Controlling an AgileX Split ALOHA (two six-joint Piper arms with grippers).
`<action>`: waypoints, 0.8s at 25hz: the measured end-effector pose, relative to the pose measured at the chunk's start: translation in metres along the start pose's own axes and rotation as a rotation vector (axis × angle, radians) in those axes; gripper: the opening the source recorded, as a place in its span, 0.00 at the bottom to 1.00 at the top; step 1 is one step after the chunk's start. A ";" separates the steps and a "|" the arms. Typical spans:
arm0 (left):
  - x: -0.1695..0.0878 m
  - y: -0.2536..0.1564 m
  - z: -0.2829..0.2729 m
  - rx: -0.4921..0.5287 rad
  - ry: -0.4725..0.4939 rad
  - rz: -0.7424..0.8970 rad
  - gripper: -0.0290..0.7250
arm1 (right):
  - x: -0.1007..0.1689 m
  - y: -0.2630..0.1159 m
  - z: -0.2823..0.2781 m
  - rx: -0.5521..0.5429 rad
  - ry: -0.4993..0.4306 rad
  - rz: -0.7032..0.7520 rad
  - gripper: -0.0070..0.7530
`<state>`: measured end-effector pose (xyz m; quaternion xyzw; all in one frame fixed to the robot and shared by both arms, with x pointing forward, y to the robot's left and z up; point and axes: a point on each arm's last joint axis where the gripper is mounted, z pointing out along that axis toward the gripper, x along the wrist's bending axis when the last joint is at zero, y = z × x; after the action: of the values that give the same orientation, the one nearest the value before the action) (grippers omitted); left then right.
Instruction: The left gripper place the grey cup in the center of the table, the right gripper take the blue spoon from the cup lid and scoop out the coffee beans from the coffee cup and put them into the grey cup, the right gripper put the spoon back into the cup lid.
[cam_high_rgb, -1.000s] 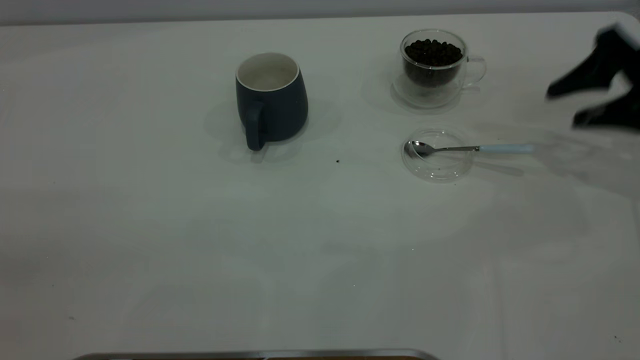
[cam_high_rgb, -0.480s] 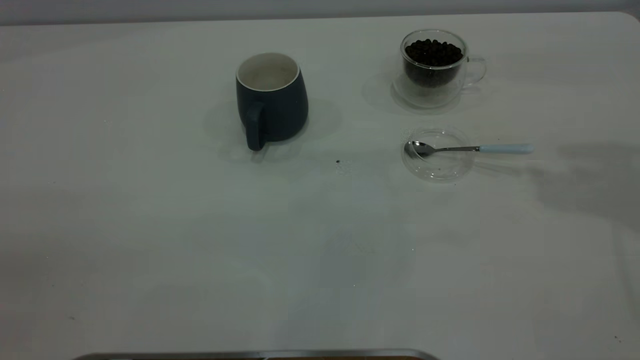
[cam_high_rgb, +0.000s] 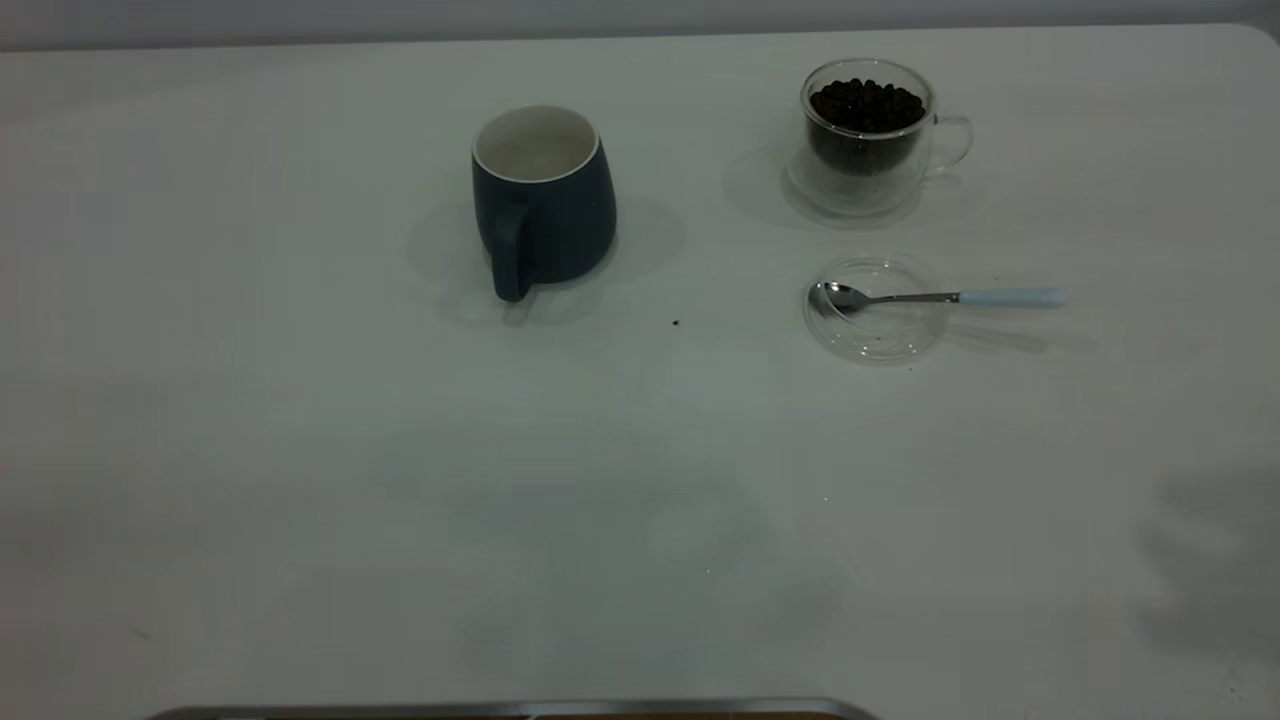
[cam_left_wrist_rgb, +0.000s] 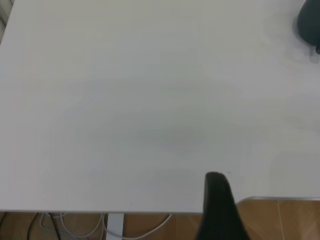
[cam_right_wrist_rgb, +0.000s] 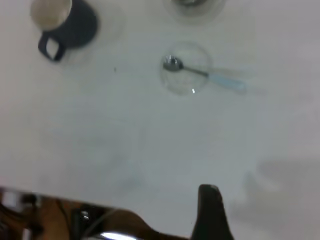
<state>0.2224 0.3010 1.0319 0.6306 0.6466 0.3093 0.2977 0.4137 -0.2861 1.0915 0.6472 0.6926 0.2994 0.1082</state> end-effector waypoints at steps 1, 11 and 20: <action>0.000 0.000 0.000 0.000 0.000 0.000 0.79 | 0.001 -0.008 -0.003 -0.003 -0.001 -0.023 0.78; 0.000 0.000 0.000 0.000 0.000 0.000 0.79 | 0.023 -0.063 -0.048 -0.013 0.024 -0.140 0.78; 0.000 0.000 0.000 0.000 0.000 0.002 0.79 | 0.033 -0.121 -0.071 -0.191 -0.023 -0.259 0.78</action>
<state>0.2224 0.3010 1.0319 0.6314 0.6458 0.3097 0.2973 0.2706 -0.2715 1.0890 0.5428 0.7373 0.3402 0.2148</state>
